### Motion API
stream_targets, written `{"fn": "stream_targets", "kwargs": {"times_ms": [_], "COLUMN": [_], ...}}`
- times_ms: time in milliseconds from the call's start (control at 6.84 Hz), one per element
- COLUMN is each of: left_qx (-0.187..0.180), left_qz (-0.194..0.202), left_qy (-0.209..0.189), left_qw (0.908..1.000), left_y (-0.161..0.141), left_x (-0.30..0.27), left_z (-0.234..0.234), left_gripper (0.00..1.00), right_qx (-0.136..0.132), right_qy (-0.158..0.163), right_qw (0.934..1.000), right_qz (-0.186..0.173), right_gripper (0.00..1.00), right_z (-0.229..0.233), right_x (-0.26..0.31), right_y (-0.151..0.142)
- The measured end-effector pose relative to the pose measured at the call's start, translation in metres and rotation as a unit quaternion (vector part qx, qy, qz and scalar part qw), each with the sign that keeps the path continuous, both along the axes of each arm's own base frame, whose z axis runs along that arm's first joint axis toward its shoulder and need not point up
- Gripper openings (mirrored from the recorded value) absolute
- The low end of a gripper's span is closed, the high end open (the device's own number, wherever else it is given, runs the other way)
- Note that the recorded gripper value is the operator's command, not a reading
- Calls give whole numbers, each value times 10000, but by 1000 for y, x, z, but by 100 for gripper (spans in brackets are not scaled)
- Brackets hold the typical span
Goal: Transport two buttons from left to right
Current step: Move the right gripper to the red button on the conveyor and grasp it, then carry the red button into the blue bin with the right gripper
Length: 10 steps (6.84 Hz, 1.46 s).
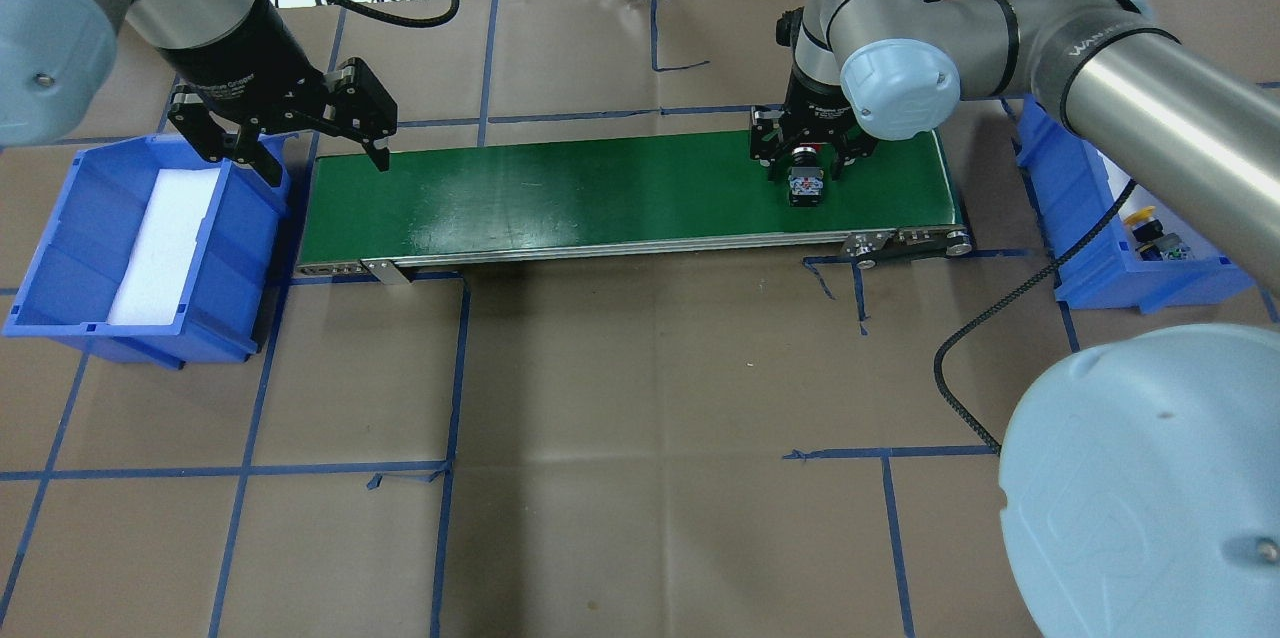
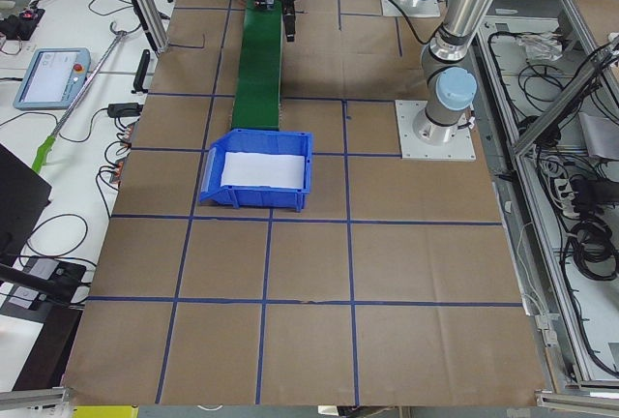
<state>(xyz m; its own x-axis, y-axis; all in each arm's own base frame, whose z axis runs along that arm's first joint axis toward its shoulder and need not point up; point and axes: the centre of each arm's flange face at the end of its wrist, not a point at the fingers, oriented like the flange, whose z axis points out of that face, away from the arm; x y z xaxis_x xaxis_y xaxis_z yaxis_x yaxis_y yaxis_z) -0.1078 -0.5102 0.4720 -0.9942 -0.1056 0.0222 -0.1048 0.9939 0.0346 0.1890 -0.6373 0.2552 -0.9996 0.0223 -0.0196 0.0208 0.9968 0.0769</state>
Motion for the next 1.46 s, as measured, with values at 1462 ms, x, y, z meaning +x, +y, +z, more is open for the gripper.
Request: {"fn": "stream_targets", "kwargs": {"times_ms": [1462], "left_qx": [-3], "left_qz": [0], "left_qy": [0], "left_qw": [10000], "left_y": [0], "left_x": [0], "left_z": [0], "left_gripper": [100], "right_qx": [-441], "right_qy": [24], "right_qw": [9986], "right_qz": [282], "right_gripper": [2], "right_z": [141], "right_x": [-211], "right_y": [-45]}}
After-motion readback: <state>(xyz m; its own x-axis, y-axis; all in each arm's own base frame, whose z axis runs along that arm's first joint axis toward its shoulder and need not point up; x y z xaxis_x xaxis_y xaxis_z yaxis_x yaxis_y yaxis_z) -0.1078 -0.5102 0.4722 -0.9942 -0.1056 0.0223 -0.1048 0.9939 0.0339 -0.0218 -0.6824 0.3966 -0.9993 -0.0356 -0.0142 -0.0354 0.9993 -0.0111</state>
